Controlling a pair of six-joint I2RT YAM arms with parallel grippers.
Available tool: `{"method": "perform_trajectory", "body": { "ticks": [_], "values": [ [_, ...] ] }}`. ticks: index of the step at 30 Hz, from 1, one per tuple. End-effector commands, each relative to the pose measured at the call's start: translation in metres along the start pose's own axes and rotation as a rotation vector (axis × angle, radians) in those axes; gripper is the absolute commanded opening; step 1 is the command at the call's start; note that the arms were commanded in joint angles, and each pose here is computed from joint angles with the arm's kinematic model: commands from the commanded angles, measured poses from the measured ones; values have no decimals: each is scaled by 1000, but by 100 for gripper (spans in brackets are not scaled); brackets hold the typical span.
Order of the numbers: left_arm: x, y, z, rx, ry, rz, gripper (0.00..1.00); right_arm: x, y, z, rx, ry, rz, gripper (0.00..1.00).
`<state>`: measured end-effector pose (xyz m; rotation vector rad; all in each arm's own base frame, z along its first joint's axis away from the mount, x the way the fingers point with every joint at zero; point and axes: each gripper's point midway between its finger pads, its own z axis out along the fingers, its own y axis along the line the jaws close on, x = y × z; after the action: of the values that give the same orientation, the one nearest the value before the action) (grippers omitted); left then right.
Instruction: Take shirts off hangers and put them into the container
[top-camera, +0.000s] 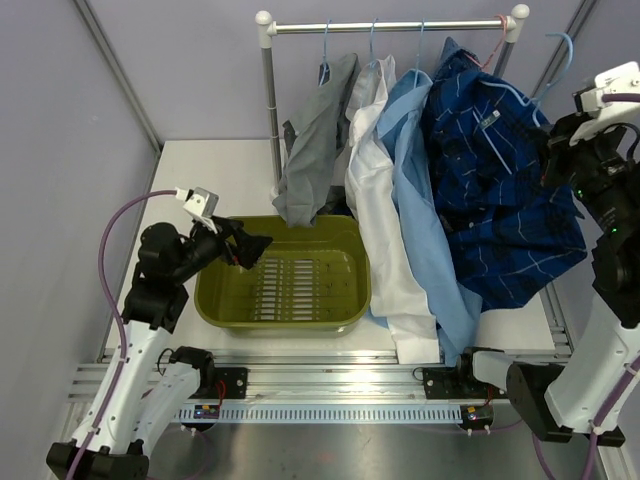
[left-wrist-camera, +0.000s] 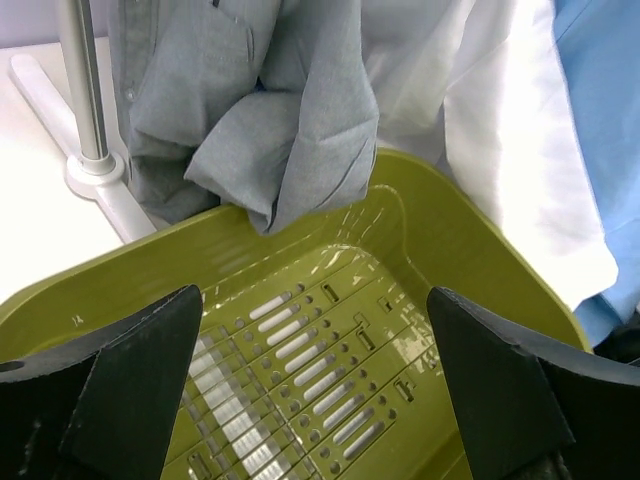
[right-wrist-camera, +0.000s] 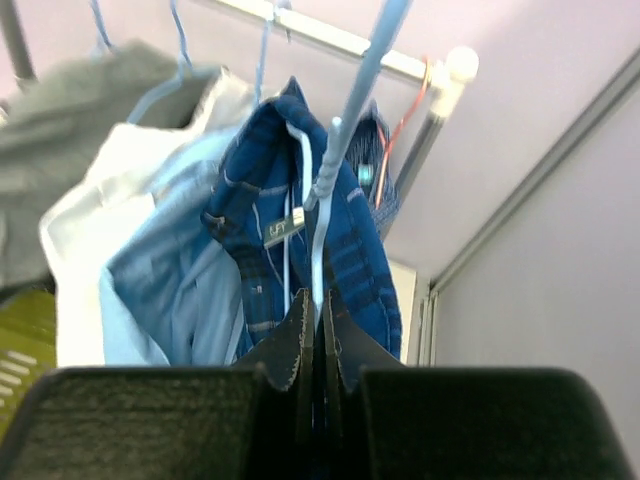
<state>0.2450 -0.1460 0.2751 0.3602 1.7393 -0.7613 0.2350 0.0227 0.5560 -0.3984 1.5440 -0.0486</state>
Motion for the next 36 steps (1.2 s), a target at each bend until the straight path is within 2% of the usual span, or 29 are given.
{"method": "perform_trajectory", "body": {
  "ticks": [1, 4, 9, 10, 14, 16, 23, 28, 31, 36],
  "values": [
    [-39, -19, -4, 57, -93, 23, 99, -75, 8, -41, -23, -250, -47, 0],
    [-46, -23, -5, 65, -106, 12, 99, -84, 15, -42, -65, -285, -32, 0],
    [-56, -27, -10, 58, -114, 24, 99, -64, 51, -30, -271, -235, 23, 0],
    [-60, -28, -12, 53, -114, 27, 99, -47, 57, -18, -318, -188, 51, 0],
    [-63, -34, -15, 78, -108, 18, 99, -14, 102, -25, -566, -136, 94, 0],
    [-58, -37, -14, 96, -91, 3, 99, 11, 114, -21, -635, -87, 104, 0],
    [-39, -40, -10, 142, -41, -42, 99, 61, 154, -48, -858, -26, 109, 0],
    [-41, -63, -10, 258, -24, -109, 99, 96, 165, -43, -920, 43, 147, 0],
    [-38, -89, -5, 330, 7, -103, 99, 108, 170, -40, -960, 64, 182, 0],
    [-25, -110, 9, 327, 74, -71, 99, 126, 171, -32, -950, 98, 195, 0]
  ]
}}
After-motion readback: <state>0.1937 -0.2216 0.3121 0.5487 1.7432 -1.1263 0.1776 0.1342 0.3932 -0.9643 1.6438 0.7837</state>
